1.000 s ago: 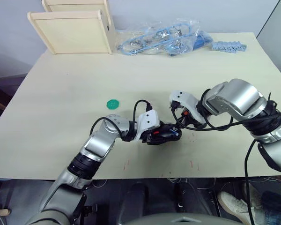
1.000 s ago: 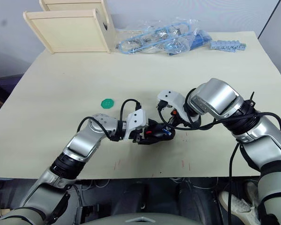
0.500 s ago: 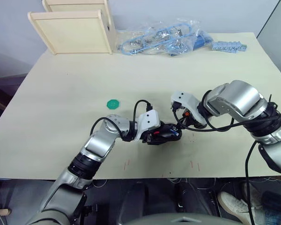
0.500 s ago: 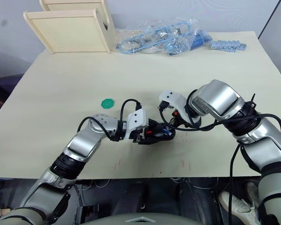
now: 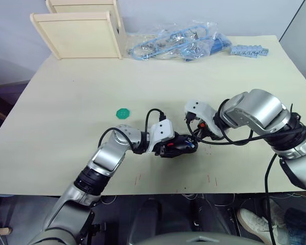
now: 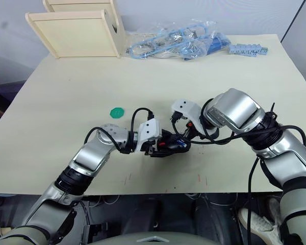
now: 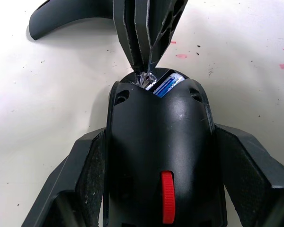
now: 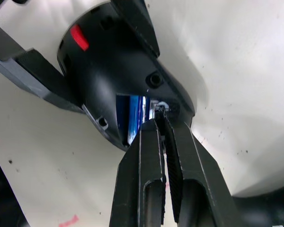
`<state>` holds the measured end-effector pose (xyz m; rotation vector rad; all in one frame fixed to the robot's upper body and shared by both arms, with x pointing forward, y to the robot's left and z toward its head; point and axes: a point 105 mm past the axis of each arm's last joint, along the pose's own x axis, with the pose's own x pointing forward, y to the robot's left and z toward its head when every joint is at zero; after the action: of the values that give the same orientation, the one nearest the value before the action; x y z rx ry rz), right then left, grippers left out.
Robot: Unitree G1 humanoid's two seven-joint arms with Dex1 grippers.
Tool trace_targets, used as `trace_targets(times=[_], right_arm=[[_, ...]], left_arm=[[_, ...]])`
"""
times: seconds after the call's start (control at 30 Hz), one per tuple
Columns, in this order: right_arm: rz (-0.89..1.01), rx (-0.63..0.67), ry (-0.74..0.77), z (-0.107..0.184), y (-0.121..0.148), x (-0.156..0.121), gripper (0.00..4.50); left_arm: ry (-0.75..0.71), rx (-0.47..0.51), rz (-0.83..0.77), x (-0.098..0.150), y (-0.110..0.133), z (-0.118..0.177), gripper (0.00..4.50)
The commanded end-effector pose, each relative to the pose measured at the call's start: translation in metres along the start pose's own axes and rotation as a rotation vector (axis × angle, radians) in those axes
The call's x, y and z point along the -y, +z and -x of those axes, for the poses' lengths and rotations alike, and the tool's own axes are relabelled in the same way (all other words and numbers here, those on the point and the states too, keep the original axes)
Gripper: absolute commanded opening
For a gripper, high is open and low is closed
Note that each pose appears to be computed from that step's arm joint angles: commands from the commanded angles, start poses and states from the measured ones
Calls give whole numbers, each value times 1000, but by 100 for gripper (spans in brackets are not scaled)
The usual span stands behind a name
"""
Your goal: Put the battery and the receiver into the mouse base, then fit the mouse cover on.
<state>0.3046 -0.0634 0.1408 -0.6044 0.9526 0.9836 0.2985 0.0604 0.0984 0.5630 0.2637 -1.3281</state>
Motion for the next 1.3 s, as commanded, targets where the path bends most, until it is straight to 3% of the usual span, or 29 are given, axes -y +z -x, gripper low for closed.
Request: trace_targets(times=[0.03, 1.3], right_arm=[[7, -39, 2, 0, -2, -5, 0], [-35, -60, 96, 6, 20, -13, 0]], left_arm=[[8, -28, -6, 2, -5, -5, 287], [13, -24, 5, 4, -6, -7, 287]])
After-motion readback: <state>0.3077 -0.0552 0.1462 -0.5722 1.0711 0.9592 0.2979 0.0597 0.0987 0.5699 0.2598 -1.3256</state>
